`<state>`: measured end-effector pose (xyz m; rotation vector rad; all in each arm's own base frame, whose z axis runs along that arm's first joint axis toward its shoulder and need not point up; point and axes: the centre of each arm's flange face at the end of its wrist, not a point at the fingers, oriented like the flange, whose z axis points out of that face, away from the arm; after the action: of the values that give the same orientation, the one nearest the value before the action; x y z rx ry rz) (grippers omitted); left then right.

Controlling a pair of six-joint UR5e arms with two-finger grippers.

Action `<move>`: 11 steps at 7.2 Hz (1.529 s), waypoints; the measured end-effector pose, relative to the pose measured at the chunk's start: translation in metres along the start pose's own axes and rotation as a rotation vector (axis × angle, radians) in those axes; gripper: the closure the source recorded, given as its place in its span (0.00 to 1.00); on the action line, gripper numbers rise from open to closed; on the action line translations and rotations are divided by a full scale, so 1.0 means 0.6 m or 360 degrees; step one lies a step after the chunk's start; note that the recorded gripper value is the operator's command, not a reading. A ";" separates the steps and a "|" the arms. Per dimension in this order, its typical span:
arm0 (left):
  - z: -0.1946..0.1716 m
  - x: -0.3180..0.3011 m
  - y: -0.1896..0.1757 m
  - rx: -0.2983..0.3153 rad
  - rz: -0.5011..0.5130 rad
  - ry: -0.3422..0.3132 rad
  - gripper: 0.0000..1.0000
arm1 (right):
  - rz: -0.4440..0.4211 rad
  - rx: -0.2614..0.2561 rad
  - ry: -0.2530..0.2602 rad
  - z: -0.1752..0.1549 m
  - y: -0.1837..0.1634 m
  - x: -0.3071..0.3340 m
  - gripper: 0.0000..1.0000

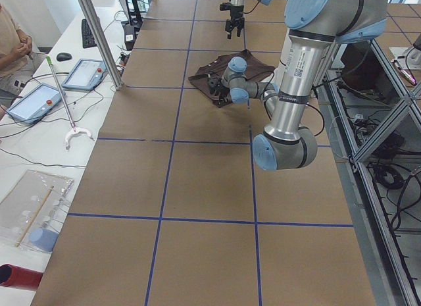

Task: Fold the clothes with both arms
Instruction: 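Fold the shirt's side over with the right gripper while the left holds the far edge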

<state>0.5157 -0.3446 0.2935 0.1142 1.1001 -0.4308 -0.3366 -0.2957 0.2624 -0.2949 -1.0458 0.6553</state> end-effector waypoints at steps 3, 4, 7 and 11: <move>0.008 -0.002 0.019 -0.0026 -0.0021 -0.0011 1.00 | 0.0007 0.0015 0.0009 0.010 -0.006 -0.002 0.00; 0.007 -0.001 0.019 -0.0026 -0.0021 -0.0008 1.00 | 0.0008 0.0016 0.0010 0.011 -0.006 -0.002 0.00; -0.016 0.007 -0.056 0.0082 0.0040 -0.0046 1.00 | 0.0004 0.0010 0.0000 0.008 -0.003 -0.006 0.00; 0.085 0.113 -0.434 0.0470 0.0139 -0.0060 0.61 | -0.0010 -0.0006 -0.0041 0.003 0.007 -0.026 0.00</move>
<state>0.4823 -0.6167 0.2885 0.4112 0.9856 -0.5126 -0.3446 -0.3024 0.2504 -0.2869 -1.0720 0.6530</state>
